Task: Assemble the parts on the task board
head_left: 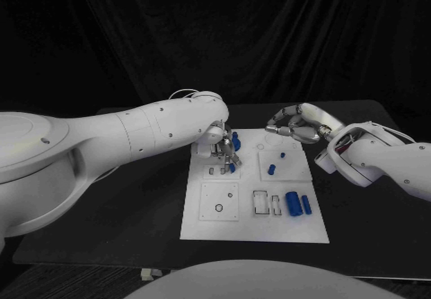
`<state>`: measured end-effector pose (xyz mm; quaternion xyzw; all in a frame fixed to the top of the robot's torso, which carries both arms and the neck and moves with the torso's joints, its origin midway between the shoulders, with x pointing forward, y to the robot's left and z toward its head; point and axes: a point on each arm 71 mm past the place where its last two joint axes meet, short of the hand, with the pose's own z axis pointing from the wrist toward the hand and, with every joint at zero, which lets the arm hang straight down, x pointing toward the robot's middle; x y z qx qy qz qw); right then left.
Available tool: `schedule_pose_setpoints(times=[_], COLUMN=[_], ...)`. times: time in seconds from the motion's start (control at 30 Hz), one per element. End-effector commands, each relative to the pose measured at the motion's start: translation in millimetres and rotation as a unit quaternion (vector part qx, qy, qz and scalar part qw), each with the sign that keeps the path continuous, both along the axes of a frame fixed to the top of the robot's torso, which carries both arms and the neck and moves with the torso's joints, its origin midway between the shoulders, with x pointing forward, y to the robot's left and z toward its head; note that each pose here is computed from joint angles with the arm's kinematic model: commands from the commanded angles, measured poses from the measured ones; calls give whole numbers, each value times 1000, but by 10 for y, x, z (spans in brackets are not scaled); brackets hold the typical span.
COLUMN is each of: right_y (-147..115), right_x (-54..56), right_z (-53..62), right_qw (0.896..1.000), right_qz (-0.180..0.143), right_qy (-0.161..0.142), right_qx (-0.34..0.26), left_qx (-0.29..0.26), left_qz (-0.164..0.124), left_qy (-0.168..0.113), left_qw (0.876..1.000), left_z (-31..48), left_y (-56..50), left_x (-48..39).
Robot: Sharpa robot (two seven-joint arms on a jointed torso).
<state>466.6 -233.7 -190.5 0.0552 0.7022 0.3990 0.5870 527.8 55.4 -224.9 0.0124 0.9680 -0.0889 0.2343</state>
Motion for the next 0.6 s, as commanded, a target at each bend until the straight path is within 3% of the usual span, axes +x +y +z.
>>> schedule_pose_setpoints(times=[0.03,0.6], right_y=[-3,-12], right_x=[-8,-4], right_z=[-14,-21], right_qw=[1000,1000], right_qz=[0,-1], right_qy=[5,5], right_qx=[-2,-3], left_qx=[-9,-17], left_qz=[-7,-9], left_qy=[7,6], left_qw=[1000,1000], left_z=[-10,-11], left_y=[-33,-45], left_x=[-17,-20])
